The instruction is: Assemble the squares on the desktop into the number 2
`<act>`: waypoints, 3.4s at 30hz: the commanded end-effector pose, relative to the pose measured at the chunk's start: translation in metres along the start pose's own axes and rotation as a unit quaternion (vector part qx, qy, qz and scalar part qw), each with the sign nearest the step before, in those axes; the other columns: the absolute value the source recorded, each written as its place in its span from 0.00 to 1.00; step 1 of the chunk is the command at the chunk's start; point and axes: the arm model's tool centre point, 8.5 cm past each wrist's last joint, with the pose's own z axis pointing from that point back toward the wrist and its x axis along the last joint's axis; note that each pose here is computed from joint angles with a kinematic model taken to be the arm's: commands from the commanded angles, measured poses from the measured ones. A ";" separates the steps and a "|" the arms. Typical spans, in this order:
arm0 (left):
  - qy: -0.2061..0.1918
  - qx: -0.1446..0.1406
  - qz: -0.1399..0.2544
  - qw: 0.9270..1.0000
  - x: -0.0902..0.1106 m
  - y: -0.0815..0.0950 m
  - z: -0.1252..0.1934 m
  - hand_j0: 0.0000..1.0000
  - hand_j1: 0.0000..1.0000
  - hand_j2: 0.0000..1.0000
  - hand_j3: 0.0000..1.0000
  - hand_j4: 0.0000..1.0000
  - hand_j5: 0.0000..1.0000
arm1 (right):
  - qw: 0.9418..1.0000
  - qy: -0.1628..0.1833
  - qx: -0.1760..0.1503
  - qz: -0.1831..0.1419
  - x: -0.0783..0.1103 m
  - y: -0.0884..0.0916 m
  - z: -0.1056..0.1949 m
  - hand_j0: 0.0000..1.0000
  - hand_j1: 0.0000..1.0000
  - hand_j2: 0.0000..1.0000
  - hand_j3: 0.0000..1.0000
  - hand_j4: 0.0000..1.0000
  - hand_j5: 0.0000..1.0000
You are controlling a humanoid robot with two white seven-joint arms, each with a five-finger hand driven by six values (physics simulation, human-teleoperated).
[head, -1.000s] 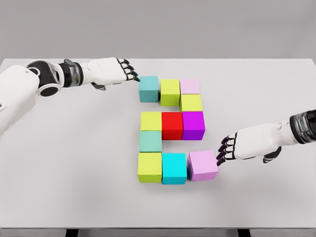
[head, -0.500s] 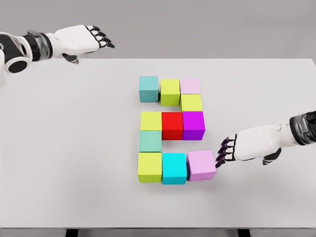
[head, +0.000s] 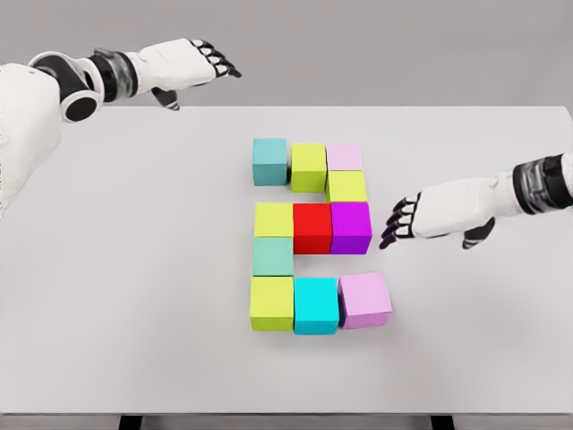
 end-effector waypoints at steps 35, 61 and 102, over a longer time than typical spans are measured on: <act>-0.066 -0.076 -0.042 0.994 0.063 -0.006 -0.051 1.00 1.00 1.00 1.00 1.00 1.00 | 1.000 -0.023 0.012 -0.007 0.027 0.025 0.003 1.00 1.00 1.00 1.00 1.00 1.00; -0.081 -0.099 -0.050 0.990 0.082 -0.016 -0.064 1.00 1.00 1.00 1.00 1.00 1.00 | 1.000 -0.029 0.006 -0.002 0.028 0.019 -0.002 1.00 1.00 1.00 1.00 1.00 1.00; -0.089 -0.103 -0.069 0.988 0.081 -0.020 -0.056 1.00 1.00 1.00 1.00 1.00 1.00 | 0.996 -0.036 -0.040 -0.067 0.048 0.058 0.013 1.00 1.00 1.00 1.00 1.00 1.00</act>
